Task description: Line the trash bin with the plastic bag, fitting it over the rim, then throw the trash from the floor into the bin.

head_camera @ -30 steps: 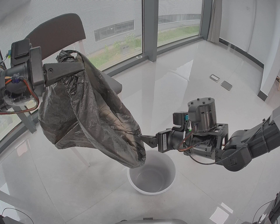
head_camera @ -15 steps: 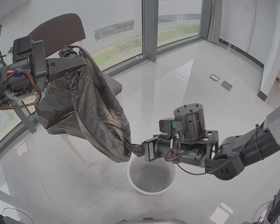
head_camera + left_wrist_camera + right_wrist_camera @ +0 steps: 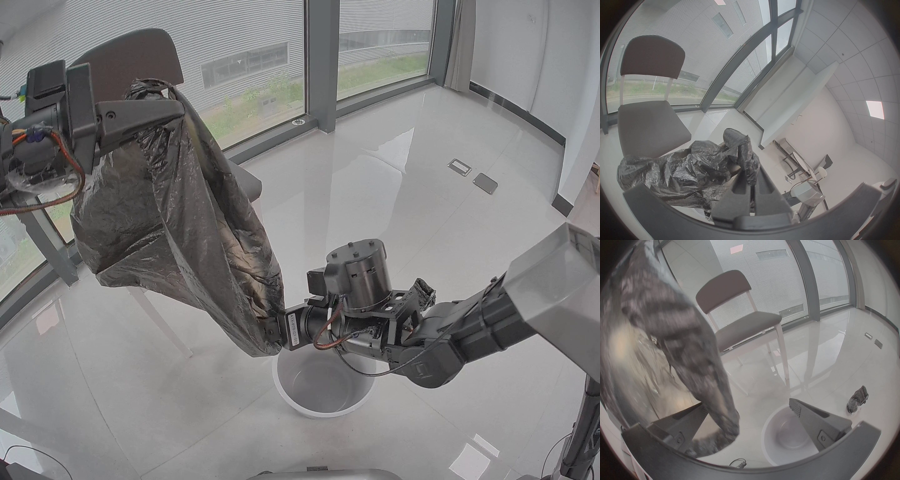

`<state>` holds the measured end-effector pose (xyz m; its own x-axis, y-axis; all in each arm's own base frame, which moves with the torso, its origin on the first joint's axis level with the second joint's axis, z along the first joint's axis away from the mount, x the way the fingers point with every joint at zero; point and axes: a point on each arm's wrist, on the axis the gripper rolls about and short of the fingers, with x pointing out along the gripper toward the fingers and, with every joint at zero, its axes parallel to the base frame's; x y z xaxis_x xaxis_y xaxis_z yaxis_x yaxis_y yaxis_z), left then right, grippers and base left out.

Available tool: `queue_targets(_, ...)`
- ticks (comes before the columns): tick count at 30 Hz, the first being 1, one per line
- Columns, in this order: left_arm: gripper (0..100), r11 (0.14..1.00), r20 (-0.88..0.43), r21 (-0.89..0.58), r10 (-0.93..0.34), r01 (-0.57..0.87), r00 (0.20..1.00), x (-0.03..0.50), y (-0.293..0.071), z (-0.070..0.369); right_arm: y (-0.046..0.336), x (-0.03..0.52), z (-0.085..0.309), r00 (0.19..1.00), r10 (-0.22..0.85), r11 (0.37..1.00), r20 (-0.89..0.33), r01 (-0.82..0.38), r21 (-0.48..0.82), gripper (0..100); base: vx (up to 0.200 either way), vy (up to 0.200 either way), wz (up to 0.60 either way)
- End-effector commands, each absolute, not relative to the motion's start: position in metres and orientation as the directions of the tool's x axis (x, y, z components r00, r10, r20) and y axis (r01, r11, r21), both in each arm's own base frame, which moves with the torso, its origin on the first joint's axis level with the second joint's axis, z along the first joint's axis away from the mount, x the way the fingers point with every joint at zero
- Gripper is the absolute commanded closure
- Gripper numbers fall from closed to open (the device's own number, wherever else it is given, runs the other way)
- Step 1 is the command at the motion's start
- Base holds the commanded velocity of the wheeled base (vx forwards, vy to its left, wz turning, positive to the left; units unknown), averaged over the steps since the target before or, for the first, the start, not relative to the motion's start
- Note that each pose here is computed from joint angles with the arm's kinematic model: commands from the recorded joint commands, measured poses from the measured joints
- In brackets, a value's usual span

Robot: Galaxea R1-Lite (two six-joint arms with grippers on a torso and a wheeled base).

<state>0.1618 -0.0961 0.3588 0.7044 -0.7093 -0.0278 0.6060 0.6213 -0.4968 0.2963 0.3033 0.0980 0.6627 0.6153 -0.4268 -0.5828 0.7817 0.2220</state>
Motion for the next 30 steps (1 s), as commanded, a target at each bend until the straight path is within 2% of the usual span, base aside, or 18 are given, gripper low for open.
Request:
queue_targets(1, 100, 0.62, -0.024, -0.501, -0.707, 0.603, 0.707, 0.164, -0.097, 0.361, 0.306, 0.299, 0.075, 0.646, 0.6, 0.789, -0.472, -0.576, 0.214, 100, 0.0, 0.0, 0.0)
queue_targets(11, 100, 0.641, -0.041, -0.501, -0.689, 0.582, 0.723, 0.17, -0.096, 0.355, 0.297, 0.296, 0.072, 0.644, 0.583, 0.8, -0.495, -0.563, 0.209, 100, 0.0, 0.0, 0.0)
queue_targets(18, 100, 0.716, -0.233, -0.457, -0.668, 0.527, 0.706, 0.201, -0.113, 0.305, 0.25, 0.259, 0.096, 0.66, 0.54, 0.828, -0.522, -0.528, 0.189, 100, 0.0, 0.0, 0.0)
queue_targets(24, 100, 0.782, -0.412, -0.403, -0.619, 0.475, 0.669, 0.224, -0.133, 0.256, 0.19, 0.239, 0.089, 0.668, 0.44, 0.877, -0.6, -0.463, 0.127, 100, 0.0, 0.0, 0.0)
queue_targets(25, 100, 0.782, -0.412, -0.403, -0.619, 0.475, 0.669, 0.224, -0.133, 0.256, 0.19, 0.239, 0.089, 0.668, 0.44, 0.877, -0.6, -0.463, 0.127, 100, 0.0, 0.0, 0.0)
queue_targets(26, 100, 0.791, -0.468, -0.404, -0.61, 0.459, 0.64, 0.229, -0.138, 0.24, 0.17, 0.239, 0.083, 0.672, 0.395, 0.895, -0.627, -0.436, 0.097, 100, 0.0, 0.0, 0.0)
queue_targets(30, 100, 0.807, -0.572, -0.4, -0.59, 0.434, 0.57, 0.231, -0.147, 0.214, 0.146, 0.237, 0.082, 0.685, 0.35, 0.914, -0.639, -0.399, 0.073, 100, 0.0, 0.0, 0.0)
